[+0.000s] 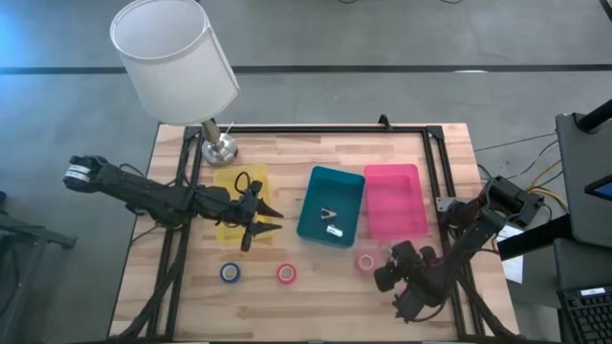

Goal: Pick and place Stapler, Stapler remover, tape
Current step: Put the light blue staple remover into the blue bin

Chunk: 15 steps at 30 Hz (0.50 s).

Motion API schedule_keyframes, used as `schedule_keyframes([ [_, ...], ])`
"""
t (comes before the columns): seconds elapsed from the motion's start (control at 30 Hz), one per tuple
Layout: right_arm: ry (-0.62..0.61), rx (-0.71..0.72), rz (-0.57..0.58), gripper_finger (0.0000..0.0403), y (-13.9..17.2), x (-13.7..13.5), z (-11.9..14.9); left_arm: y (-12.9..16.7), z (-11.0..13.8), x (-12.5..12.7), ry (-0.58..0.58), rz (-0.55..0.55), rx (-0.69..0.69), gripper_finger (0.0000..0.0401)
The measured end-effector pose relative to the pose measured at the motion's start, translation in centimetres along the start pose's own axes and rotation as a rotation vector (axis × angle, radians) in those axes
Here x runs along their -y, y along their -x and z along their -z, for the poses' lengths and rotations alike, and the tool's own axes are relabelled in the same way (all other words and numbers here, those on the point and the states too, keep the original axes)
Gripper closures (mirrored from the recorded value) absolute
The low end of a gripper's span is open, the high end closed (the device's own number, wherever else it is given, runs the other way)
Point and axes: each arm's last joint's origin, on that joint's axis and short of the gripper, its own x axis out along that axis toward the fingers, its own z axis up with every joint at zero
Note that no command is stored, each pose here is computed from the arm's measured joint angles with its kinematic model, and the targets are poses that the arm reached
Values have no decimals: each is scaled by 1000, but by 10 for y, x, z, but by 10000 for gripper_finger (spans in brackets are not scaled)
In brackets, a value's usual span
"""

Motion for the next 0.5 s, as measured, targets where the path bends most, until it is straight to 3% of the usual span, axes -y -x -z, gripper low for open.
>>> schedule_keyframes([
  [0.5,-57,31,91,238,-27,8,-17,0,0,0,0,2,1,261],
])
